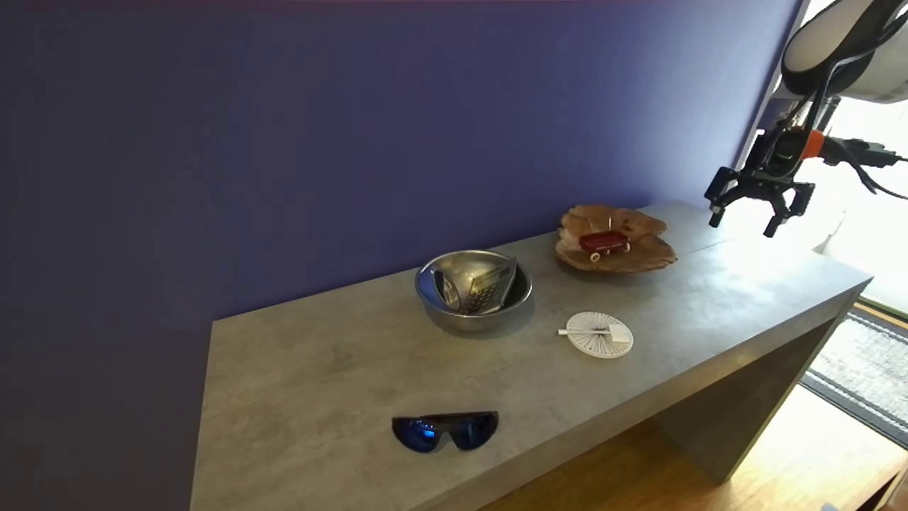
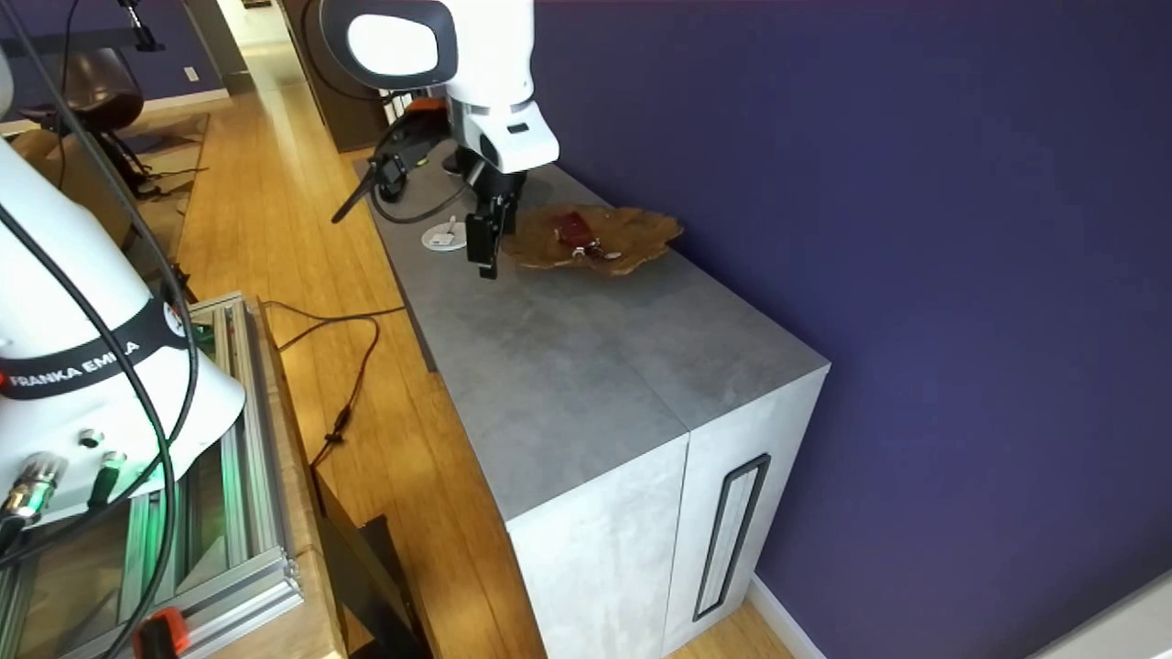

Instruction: Move the brown bowl to the front right corner

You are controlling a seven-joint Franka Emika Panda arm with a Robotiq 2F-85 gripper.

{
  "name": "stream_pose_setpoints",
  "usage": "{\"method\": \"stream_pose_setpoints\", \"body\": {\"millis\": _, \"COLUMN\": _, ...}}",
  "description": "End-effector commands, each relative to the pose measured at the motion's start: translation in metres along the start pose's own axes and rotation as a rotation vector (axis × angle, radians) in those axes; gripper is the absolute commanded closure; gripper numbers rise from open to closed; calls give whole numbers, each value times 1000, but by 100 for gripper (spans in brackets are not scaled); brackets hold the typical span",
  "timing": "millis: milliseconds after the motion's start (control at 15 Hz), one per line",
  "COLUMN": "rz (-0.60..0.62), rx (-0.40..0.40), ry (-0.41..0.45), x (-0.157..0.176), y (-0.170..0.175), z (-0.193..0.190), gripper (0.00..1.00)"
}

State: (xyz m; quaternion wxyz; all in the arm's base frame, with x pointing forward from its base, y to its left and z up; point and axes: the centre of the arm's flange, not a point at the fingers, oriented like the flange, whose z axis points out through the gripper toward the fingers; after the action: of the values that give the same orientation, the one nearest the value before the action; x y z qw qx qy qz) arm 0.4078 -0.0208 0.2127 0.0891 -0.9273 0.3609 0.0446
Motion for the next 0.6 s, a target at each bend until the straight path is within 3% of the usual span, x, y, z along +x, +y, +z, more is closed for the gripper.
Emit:
{"method": "stream_pose_setpoints", "body": {"millis": 0, "rz": -23, "rx": 61, "ry": -20, "x": -2, "y": 4, "z": -8, "gripper": 0}}
{"method": "stream_pose_setpoints", "body": {"millis": 67, "rz": -41, "rx": 130, "ry": -85, "x": 10, "y": 12, "z": -7, "gripper": 0}}
{"method": "stream_pose_setpoints", "body": {"millis": 533, "rz": -32, "rx": 421, "ry": -310, "x": 75, "y": 84, "z": 10, "gripper": 0}}
